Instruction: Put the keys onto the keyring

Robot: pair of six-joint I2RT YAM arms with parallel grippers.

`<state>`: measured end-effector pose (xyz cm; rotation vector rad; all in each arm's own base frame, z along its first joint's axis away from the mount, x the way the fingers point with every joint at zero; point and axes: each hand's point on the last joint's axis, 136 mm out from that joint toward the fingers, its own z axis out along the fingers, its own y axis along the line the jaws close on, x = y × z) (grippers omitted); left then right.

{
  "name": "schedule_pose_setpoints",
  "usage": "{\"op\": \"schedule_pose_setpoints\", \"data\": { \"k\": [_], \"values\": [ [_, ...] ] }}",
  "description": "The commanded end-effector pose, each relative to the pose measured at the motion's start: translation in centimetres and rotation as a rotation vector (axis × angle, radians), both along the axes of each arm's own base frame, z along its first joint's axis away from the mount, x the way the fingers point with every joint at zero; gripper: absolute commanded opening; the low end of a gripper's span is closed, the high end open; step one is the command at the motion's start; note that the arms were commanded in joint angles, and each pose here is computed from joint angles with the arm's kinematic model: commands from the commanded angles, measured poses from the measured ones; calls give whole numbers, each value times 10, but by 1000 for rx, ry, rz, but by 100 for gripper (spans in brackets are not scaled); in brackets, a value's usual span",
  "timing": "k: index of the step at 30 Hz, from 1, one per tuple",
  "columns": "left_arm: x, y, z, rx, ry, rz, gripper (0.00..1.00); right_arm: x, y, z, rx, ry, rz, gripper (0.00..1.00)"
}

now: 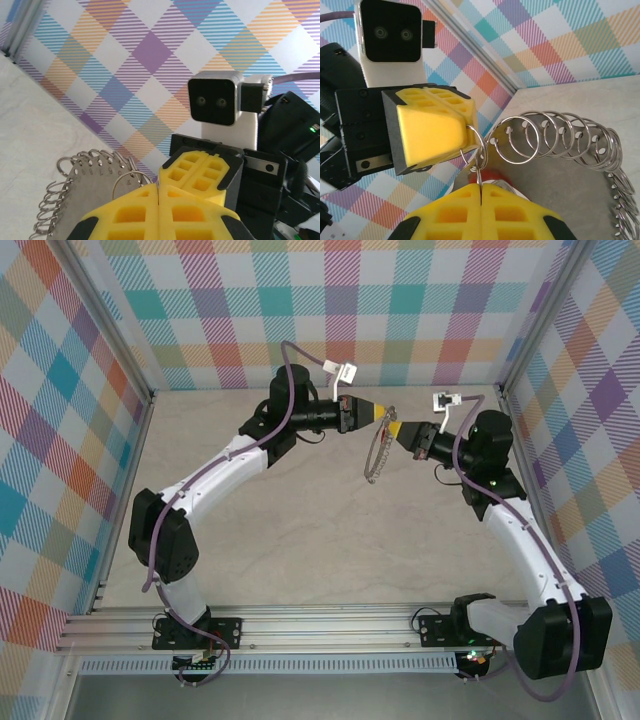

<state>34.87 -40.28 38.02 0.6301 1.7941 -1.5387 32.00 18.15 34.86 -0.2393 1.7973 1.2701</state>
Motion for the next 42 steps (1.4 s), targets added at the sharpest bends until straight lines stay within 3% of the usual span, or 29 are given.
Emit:
{"op": "schedule_pose_setpoints", "data": {
  "k": [1, 20, 42],
  "values": [
    [-11, 10, 37, -46, -91, 48, 0, 4, -8, -3, -50, 23, -88, 0],
    [-3, 5, 21, -20, -72, 116, 0, 17, 3, -26, -138, 118, -231, 0],
    [-4, -7, 12, -28, -45, 99, 0, 17, 44, -14, -114, 102, -116, 0]
  ]
}}
